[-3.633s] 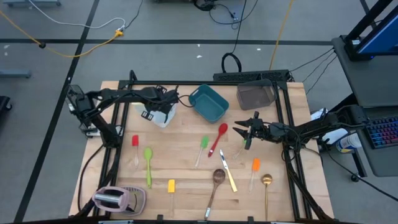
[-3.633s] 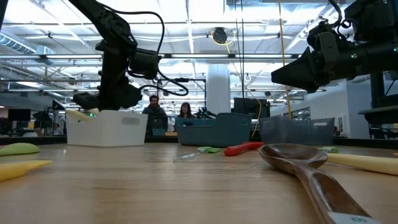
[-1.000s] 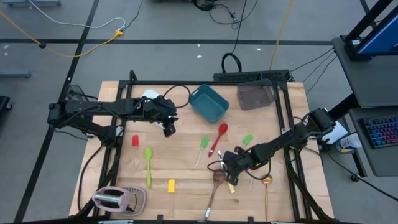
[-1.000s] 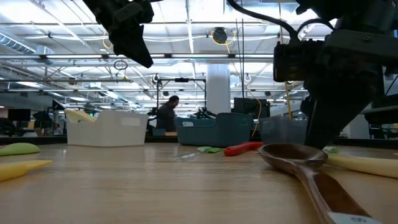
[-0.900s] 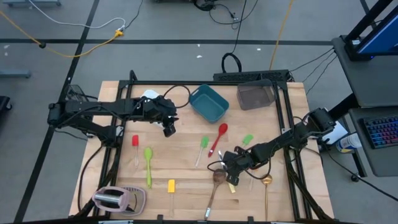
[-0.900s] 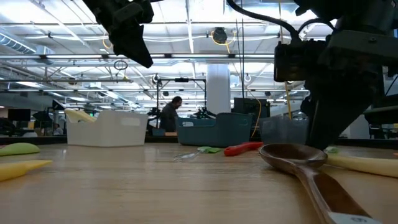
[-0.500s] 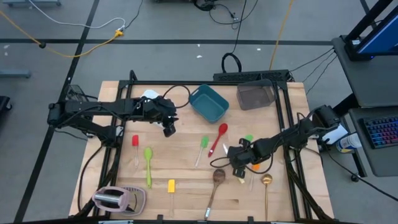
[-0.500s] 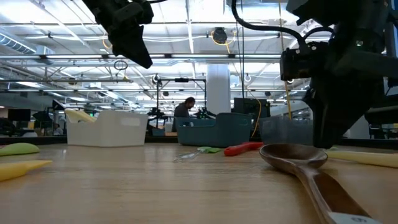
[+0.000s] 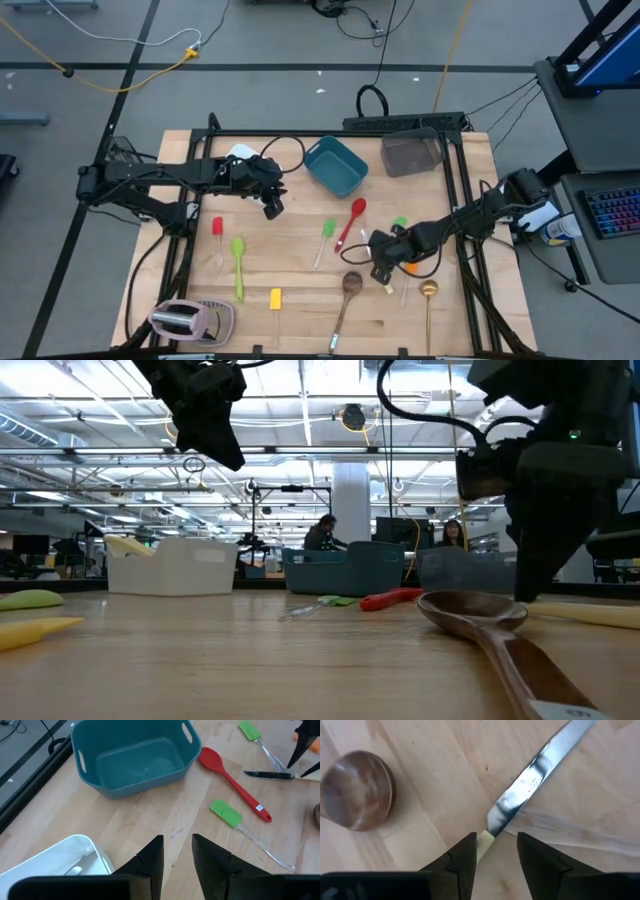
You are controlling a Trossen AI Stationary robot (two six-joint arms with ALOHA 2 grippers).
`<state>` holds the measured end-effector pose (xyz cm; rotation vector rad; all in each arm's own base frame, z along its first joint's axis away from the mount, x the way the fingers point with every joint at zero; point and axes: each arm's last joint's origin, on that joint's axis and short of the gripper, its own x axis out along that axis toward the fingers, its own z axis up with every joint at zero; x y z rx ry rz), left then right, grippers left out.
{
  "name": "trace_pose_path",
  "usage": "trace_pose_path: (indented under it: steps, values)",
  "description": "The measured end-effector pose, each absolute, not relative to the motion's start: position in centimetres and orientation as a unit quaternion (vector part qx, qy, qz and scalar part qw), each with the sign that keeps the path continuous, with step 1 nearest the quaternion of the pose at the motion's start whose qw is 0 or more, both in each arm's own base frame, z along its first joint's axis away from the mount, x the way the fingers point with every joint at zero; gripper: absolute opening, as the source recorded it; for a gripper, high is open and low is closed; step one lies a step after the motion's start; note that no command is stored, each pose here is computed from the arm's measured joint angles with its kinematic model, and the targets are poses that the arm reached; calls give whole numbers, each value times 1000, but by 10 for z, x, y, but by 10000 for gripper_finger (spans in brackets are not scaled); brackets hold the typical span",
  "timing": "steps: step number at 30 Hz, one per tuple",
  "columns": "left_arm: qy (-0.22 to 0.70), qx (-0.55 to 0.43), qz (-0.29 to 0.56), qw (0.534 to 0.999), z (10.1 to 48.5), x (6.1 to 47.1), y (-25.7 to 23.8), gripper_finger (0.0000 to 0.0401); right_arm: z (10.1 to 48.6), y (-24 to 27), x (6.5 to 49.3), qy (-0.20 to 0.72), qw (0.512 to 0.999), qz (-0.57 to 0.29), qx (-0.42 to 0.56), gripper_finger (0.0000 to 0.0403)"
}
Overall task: Pick & Place Kitchen Items
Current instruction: Put the yellow knife into the white bin
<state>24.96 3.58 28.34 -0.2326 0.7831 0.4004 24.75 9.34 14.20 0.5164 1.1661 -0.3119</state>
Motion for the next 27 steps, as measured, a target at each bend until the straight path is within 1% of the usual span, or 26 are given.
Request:
trace_pose_path:
  steps: [3,9,12,16,22,27]
  values:
    - [378,-113,194,898,283,250,36,106,135,93,245,533,794,-137,256,134]
    - [378,-113,194,898,283,250,36,106,128,90,239,532,797,-144,248,133]
    - [378,-111,193,899,283,250,36,106,126,90,237,537,798,-140,235,124]
    - [378,-110,193,899,283,250,36,106,124,88,233,542,805,-150,191,95]
    - [378,-110,193,899,283,250,36,106,123,84,232,555,804,-144,158,22]
    - [378,-109,192,899,284,250,36,106,123,84,232,557,806,-133,152,27]
